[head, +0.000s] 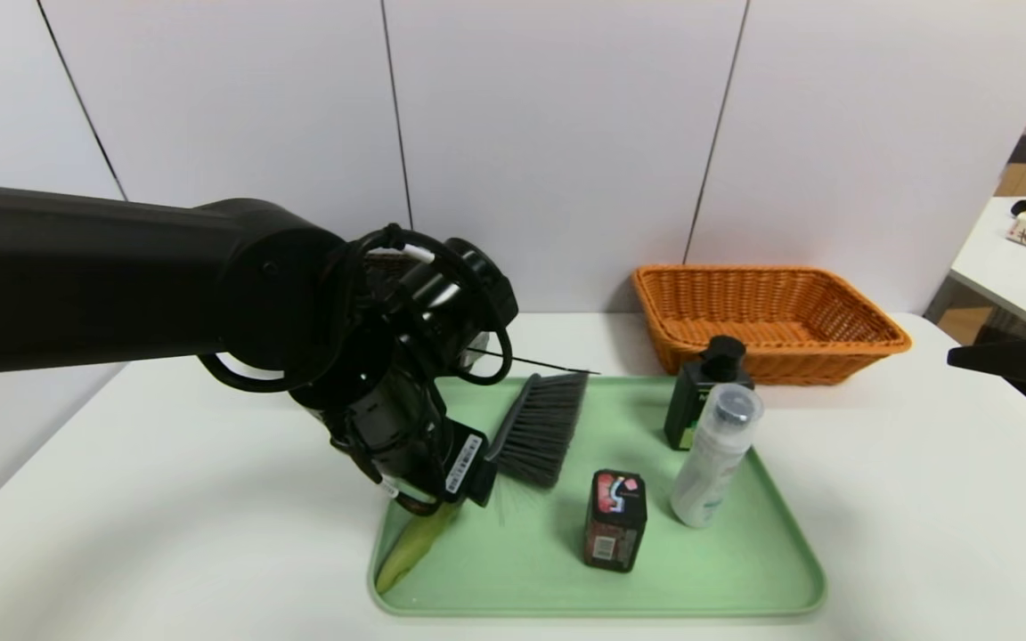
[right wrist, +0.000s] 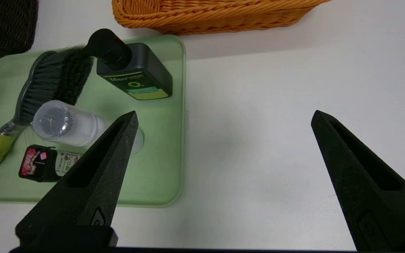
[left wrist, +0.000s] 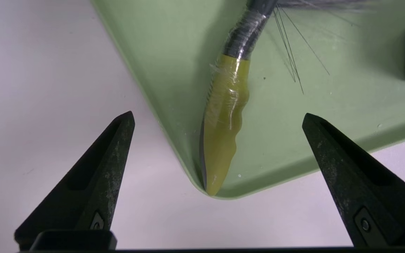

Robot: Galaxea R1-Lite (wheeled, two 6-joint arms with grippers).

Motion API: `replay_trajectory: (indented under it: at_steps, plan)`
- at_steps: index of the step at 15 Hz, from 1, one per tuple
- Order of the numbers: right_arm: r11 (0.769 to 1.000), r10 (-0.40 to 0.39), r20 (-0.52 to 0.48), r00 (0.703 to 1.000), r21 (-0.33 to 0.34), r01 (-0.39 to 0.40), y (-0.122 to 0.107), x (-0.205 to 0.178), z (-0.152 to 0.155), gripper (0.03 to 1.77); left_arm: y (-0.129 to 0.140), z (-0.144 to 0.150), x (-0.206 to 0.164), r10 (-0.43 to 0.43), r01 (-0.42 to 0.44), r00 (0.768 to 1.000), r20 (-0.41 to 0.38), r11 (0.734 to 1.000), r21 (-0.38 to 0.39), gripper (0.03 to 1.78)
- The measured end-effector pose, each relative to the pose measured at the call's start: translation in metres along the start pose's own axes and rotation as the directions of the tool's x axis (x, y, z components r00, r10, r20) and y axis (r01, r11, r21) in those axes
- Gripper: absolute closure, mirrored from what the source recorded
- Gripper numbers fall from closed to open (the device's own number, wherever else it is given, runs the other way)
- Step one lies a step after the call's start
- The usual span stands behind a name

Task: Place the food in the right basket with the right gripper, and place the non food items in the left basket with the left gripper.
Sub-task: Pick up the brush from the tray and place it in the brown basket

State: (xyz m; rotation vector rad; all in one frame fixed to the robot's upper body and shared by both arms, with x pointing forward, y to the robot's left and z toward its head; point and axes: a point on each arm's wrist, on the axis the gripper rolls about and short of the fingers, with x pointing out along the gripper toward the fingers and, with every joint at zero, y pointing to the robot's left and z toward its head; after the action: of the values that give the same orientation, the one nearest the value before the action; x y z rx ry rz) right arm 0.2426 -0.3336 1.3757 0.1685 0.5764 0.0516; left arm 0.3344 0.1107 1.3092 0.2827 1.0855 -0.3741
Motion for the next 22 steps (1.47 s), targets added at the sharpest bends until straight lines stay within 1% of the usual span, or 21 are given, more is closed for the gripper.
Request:
replay_trajectory:
  at_steps: [2,4,10,16,22]
  plan:
    - [1.0,0.0,-0.005,1.0,0.003,0.0,0.0,0.001,-0.002,0.1,-0.002,0.005,-0.001,-0.042,0.042,0.999,-0.009,0.999,0.008,0.12]
    - [1.0,-0.001,-0.007,1.0,0.01,0.001,0.0,0.001,-0.003,0.1,-0.005,0.01,0.002,-0.057,0.058,0.998,-0.014,0.998,0.007,0.12]
    - [1.0,-0.004,-0.006,1.0,0.018,0.004,-0.001,0.0,-0.003,0.1,-0.01,0.014,0.029,-0.041,0.042,0.996,-0.079,0.999,0.014,0.12]
    - [1.0,-0.006,-0.017,1.0,0.02,0.006,-0.001,0.001,-0.007,0.1,-0.009,0.007,0.035,-0.019,0.026,0.987,-0.158,0.999,0.041,0.12]
    - [1.0,-0.013,-0.019,1.0,0.025,0.014,-0.003,0.001,-0.01,0.1,-0.009,0.008,0.043,-0.015,0.026,0.985,-0.171,0.998,0.063,0.12]
